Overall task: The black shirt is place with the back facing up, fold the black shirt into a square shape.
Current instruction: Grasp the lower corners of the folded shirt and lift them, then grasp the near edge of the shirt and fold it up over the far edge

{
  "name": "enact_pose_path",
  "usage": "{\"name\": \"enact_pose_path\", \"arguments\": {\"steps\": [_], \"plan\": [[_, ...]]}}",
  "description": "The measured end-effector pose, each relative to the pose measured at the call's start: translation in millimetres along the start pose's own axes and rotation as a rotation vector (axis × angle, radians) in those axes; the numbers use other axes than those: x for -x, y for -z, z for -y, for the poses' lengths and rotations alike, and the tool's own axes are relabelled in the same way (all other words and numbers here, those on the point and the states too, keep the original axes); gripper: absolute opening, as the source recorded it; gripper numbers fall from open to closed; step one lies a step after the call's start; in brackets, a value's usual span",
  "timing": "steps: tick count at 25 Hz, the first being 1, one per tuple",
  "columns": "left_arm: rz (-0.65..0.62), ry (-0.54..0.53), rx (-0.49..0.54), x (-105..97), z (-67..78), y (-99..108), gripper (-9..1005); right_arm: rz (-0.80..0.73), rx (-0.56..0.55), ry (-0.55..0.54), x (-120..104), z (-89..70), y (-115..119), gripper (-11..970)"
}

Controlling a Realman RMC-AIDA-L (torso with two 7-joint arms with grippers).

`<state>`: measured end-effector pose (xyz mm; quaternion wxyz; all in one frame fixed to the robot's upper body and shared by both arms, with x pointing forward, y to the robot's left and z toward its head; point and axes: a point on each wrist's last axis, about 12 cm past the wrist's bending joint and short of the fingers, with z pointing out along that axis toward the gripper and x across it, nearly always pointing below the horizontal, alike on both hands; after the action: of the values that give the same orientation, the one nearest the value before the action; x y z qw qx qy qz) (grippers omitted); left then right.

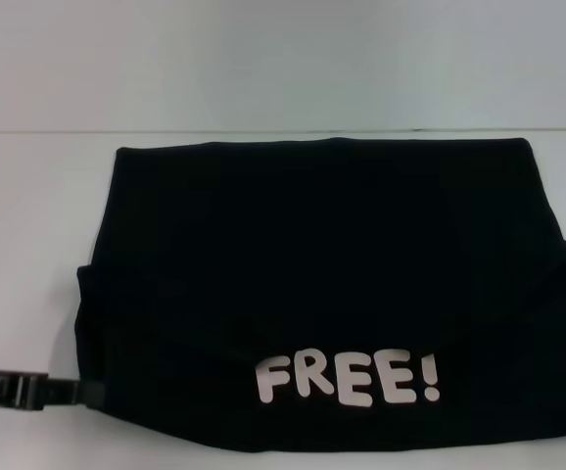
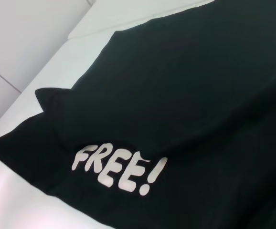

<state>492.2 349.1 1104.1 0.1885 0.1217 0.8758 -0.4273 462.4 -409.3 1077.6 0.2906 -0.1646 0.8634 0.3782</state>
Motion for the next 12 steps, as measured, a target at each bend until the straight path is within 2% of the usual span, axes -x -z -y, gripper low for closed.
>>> {"name": "enact_pose_path", "arguments": {"steps": [8, 12], "plan": [[0.016, 0.055, -0.022, -22.6, -3.3, 11.1, 4, -0.006, 0.010, -0.023, -11.9, -2.3, 5.3, -1], [0.026, 0.062, -0.029, -25.5, -4.1, 11.2, 4, 0.007, 0.009, -0.027, -11.4, -2.2, 6.7, -2]]}}
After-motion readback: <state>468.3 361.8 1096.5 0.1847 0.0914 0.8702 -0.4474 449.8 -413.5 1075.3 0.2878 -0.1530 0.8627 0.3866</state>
